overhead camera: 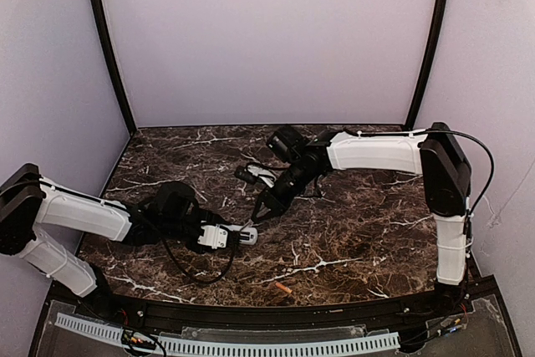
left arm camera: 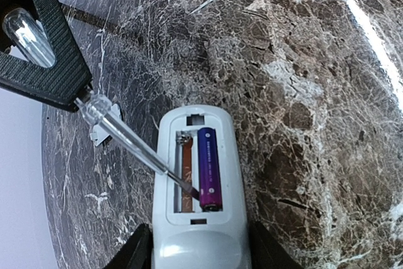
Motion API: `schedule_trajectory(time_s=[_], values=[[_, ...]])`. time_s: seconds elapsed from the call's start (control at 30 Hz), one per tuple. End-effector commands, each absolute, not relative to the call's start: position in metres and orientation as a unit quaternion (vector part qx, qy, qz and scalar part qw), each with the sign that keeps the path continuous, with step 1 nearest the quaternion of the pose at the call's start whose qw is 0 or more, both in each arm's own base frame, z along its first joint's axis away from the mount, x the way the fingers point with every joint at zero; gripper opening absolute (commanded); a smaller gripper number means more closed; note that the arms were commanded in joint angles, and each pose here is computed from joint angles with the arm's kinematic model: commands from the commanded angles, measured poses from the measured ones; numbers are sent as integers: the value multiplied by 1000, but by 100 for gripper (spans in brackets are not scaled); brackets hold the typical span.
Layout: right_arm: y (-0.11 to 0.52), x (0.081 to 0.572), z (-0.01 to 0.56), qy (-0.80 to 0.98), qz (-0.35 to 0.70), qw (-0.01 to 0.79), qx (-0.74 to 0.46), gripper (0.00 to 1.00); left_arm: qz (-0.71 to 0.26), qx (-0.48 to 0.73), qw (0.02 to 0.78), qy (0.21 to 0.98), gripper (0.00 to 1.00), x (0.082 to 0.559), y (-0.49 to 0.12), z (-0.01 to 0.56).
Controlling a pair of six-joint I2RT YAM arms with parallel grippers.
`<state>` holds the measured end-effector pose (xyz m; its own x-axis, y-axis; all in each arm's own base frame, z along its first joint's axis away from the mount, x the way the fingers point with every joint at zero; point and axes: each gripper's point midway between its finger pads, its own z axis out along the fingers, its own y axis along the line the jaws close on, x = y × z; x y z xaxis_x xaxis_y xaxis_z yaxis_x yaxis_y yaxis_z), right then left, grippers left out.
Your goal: Unload the batteries from the remote control
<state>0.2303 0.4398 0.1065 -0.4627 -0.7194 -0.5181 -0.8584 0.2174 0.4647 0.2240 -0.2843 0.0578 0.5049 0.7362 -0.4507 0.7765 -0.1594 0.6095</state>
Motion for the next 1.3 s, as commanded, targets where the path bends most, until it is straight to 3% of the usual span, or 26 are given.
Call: schedule_trajectory(time_s=[0.0, 0.4, 1.27], values=[[433, 239, 84, 809, 322, 76, -486, 0, -35, 748, 475, 463, 0, 229, -303, 103], [429, 247, 80, 849, 309, 55, -425, 0, -30, 754, 475, 453, 0, 226, -300, 106], [422, 248, 82, 829, 305, 74, -462, 0, -27, 762, 466, 449, 0, 225, -298, 99]])
